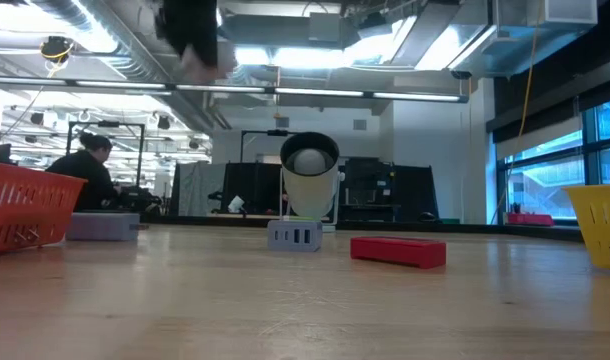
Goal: Pick & Place Office items
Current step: Put the white charger adapter into the orange basket
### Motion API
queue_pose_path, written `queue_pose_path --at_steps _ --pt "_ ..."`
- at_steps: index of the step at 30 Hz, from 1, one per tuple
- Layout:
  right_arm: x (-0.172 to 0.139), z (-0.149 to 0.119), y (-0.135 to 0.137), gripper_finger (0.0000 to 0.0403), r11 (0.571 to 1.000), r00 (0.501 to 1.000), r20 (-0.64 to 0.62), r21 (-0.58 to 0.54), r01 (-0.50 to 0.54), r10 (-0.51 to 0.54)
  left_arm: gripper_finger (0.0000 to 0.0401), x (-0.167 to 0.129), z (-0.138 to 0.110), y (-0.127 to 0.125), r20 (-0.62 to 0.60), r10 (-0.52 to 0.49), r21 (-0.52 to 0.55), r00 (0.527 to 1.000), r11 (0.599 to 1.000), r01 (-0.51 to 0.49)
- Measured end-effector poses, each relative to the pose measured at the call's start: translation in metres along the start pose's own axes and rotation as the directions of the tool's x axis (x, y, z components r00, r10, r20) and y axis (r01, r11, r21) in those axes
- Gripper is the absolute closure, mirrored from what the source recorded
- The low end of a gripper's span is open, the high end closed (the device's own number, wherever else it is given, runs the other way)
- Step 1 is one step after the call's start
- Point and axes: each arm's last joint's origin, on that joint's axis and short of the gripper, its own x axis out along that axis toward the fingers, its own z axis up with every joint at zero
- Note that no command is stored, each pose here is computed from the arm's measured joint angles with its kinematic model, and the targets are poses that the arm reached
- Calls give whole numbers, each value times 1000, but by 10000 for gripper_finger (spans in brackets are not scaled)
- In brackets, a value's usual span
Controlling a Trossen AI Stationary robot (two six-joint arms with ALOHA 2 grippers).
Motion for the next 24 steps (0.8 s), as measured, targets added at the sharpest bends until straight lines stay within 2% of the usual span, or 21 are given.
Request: queue_pose_path --at_steps 5,8,12,16,24 --pt "-3 0 2 179 1000 1000 9 5 -14 14 206 -52 -21 5 196 -32 -60 980 997 45" --pt "-4 0 3 179 1000 1000 16 8 -19 19 206 -63 -42 0 240 -53 -81 969 994 75" --pt "-4 1 4 179 1000 1000 19 10 -22 22 206 -56 -73 -10 180 -78 -77 981 993 93" --pt "-4 3 5 179 999 999 31 28 -33 32 206 -45 -98 -15 52 -90 -65 995 993 94" --pt "-4 5 8 179 998 998 44 29 -53 52 206 -21 -138 -20 -142 -93 -58 985 995 86"
